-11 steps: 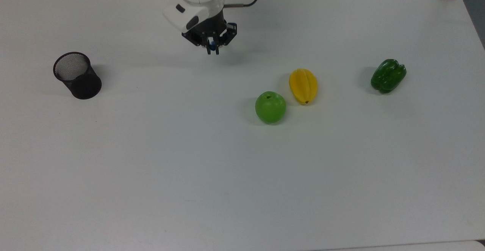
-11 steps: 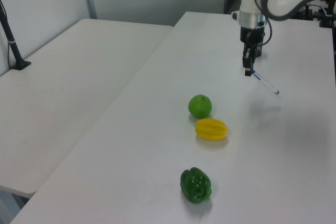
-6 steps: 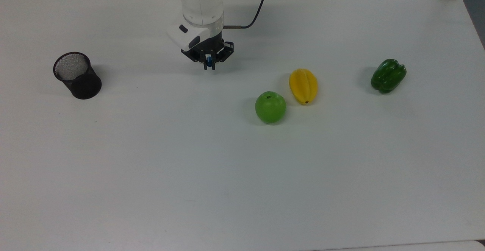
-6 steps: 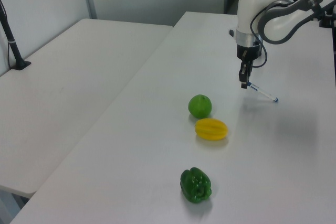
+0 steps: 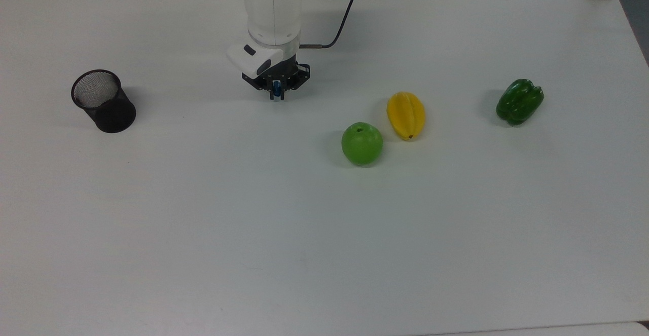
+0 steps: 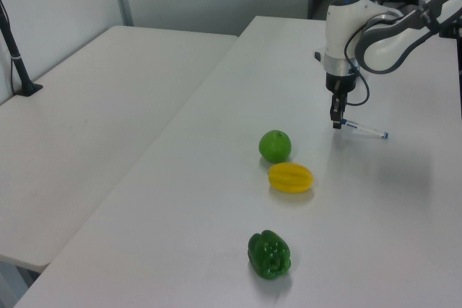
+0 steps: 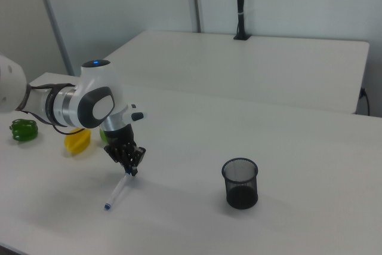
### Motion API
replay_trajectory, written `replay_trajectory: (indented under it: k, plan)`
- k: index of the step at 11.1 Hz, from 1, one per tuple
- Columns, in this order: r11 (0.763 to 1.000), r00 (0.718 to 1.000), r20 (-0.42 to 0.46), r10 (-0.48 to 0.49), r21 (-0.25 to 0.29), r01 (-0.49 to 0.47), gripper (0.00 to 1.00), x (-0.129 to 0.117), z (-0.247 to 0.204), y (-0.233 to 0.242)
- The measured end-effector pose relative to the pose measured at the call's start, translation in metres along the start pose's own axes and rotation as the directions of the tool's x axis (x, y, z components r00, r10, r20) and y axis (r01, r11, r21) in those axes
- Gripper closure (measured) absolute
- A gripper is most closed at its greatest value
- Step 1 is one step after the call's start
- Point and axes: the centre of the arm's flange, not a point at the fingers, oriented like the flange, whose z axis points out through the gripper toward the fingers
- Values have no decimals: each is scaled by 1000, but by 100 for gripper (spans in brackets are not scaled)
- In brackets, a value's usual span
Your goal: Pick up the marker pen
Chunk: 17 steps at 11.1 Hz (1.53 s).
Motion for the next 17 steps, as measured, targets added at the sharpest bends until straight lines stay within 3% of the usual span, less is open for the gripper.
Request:
replay_trajectory:
  k: [3, 6, 8, 9, 11, 14, 17]
  plan:
    - [1000, 1000, 12, -1, 0, 1, 69, 0, 8, -1]
    - [1000, 1000, 12, -2, 0, 2, 26, 0, 8, -1]
    - [1000, 1000, 8, -1, 0, 1, 15, 1, 6, 0]
    - [1000, 1000, -2, 1, -1, -1, 4, 2, 1, 0]
    - [1000, 1000, -20, 9, -3, -9, 0, 7, -26, 4]
    - [999, 999, 12, 41, -13, -41, 0, 15, -108, 16]
    - [989, 987, 52, 149, -16, -149, 0, 6, -185, 22]
